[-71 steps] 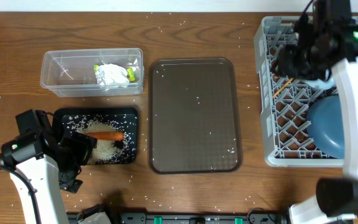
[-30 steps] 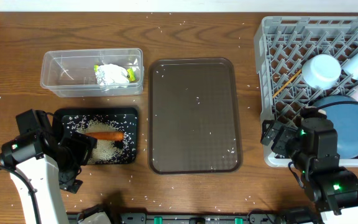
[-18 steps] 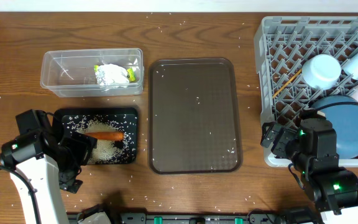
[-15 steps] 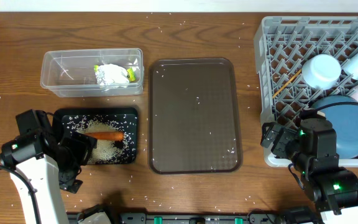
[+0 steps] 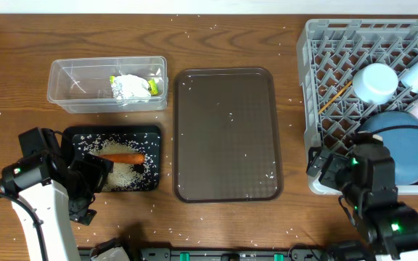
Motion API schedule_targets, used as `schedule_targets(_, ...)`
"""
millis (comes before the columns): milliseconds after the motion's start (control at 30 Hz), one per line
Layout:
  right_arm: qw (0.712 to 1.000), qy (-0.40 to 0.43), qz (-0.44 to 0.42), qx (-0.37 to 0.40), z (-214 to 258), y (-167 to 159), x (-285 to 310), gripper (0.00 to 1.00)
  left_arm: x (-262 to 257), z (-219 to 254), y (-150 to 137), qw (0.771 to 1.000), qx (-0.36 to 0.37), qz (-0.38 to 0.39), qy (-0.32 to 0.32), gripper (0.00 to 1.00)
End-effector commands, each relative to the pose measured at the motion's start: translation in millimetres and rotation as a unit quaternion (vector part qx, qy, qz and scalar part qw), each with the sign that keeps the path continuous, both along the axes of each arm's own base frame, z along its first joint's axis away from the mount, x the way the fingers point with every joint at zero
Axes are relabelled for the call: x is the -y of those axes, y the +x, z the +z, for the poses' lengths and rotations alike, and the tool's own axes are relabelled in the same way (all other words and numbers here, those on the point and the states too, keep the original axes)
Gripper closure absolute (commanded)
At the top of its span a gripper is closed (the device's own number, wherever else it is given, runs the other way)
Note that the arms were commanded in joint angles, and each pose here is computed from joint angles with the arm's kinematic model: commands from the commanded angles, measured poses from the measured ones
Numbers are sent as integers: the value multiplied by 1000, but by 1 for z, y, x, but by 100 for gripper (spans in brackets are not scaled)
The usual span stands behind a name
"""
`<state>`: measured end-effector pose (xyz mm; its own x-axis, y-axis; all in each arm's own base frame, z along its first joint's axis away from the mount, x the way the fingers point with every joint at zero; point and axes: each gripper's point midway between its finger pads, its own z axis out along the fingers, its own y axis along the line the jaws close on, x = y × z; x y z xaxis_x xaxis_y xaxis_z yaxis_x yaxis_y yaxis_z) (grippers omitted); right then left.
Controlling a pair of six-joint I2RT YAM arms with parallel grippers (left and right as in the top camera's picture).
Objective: Sort waste into correct bins and load items into the dishwasher rack
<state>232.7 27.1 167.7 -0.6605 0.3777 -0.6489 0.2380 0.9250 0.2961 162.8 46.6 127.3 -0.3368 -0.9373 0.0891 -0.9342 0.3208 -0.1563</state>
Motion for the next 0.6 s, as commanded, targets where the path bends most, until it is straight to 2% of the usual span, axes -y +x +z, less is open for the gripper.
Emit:
schedule_targets(0,998,-24,25,55,5,5,1,1,-2,0,-2,1000,-5,8,3,2)
schedule_targets(100,987,-25,63,149,17,18,-10,1,-2,0,-2,1000,-5,8,3,2)
schedule_targets(167,969,-30,99,224,27,23,-20,1,-2,0,-2,1000,-5,8,3,2)
schedule_targets(300,941,-28,125,314,32,22,-29,1,-2,0,-2,1000,-5,8,3,2)
schedule_targets(567,921,-31,111,373,9,18,-23,1,-2,0,-2,1000,-5,8,3,2)
